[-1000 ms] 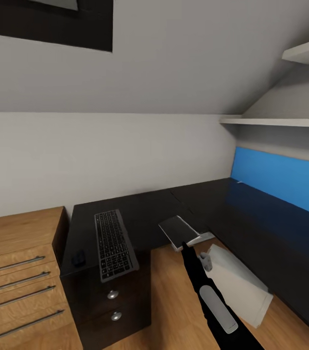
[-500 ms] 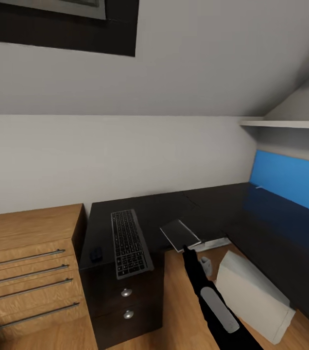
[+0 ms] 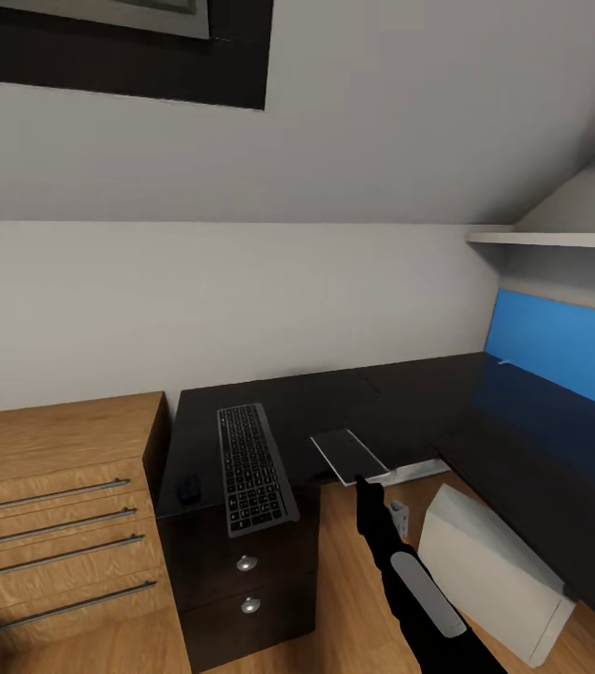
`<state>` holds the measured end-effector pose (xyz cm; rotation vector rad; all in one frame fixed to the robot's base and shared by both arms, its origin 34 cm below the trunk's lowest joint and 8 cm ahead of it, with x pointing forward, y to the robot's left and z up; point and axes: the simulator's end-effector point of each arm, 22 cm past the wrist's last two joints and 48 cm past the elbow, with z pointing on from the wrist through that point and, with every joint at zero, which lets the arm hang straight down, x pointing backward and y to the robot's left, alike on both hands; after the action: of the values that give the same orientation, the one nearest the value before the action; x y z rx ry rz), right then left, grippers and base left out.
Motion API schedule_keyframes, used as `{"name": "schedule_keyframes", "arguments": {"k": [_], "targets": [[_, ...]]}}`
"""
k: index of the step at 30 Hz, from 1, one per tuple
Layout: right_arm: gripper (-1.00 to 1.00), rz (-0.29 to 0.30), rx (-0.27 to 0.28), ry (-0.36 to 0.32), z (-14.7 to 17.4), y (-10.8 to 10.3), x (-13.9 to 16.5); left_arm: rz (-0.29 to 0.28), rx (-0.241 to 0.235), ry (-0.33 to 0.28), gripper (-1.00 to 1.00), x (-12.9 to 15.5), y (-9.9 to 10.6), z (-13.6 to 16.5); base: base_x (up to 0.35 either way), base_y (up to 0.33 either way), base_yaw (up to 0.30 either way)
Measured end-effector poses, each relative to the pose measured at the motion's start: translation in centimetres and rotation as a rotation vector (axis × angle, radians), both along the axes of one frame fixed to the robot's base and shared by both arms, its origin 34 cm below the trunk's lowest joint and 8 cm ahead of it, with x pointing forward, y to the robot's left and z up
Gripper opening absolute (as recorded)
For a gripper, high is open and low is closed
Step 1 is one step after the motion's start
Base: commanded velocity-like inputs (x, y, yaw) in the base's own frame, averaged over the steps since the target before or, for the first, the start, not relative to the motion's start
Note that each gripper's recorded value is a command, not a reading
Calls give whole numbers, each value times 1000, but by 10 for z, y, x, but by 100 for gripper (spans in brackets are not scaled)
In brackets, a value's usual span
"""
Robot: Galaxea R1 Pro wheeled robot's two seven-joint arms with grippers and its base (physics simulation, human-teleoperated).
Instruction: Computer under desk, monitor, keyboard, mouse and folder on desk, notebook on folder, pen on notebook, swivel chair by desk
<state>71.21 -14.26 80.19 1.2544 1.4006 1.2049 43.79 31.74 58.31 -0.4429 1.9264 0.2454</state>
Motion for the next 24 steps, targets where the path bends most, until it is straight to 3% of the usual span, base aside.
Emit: {"name": "schedule_keyframes", "arguments": {"k": [12,24], "targets": [[-100,-10,-1,-1,0,-5,1,5,-5,2,100,-1,2,-1,127,0,1],[-100,-10,-8,3,-12,-4,-1,21,-1,4,100,-3,3,-10,22,0,0]]}}
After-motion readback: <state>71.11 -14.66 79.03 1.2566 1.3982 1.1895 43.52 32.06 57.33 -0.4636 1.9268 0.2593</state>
